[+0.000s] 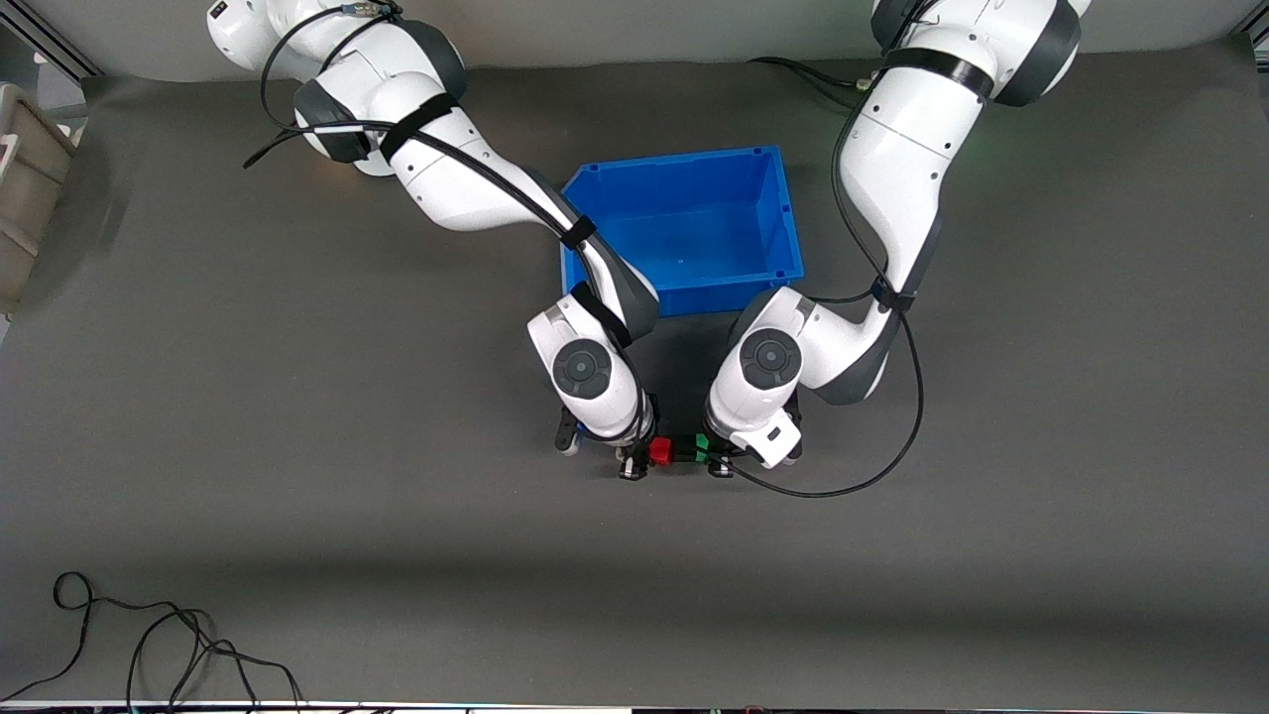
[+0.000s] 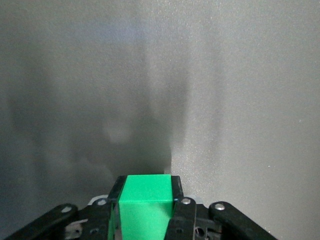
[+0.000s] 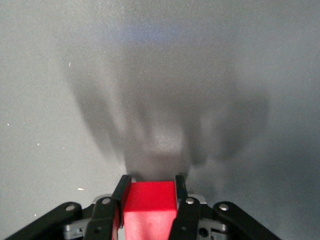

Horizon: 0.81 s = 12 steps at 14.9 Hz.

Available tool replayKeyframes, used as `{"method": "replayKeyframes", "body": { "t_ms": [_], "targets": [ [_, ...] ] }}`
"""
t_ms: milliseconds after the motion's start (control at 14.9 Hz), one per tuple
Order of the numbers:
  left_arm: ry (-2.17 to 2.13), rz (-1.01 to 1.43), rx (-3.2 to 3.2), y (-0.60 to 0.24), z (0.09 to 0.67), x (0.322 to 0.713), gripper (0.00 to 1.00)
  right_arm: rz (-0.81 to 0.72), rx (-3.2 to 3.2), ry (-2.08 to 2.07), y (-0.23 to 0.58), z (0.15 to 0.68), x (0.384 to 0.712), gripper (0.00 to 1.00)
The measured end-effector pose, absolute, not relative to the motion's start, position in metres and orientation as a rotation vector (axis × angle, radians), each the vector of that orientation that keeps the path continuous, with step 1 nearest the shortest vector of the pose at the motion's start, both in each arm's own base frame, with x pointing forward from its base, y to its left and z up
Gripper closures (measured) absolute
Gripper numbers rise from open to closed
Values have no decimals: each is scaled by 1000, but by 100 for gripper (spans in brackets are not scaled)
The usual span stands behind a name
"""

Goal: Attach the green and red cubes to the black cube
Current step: 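Open both grippers and lift them off the cubes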

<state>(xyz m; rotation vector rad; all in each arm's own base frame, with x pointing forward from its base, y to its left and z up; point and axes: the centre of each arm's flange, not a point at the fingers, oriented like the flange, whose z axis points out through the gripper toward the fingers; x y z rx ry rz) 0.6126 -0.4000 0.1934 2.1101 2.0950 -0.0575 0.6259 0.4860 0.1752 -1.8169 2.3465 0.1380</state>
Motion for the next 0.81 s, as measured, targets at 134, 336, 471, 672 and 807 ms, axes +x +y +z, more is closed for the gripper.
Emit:
{"method": "replayKeyframes", "body": {
  "t_ms": [134,336,471,672,807],
  "targets": [
    [2095,-57,2110,-400,193,613,59,136,-1812,2341,486,176,627,61],
    [2091,-59,2113,-402,194,612,27,131,-1795,2325,486,178,629,60],
    [2088,-56,2107,-402,197,614,7,126,-1797,2315,485,179,631,48],
    [2110,-39,2072,-388,215,633,0,121,-1808,2286,486,186,634,19],
    [2164,-39,2051,-363,234,649,0,114,-1802,2269,482,199,642,1]
  ]
}}
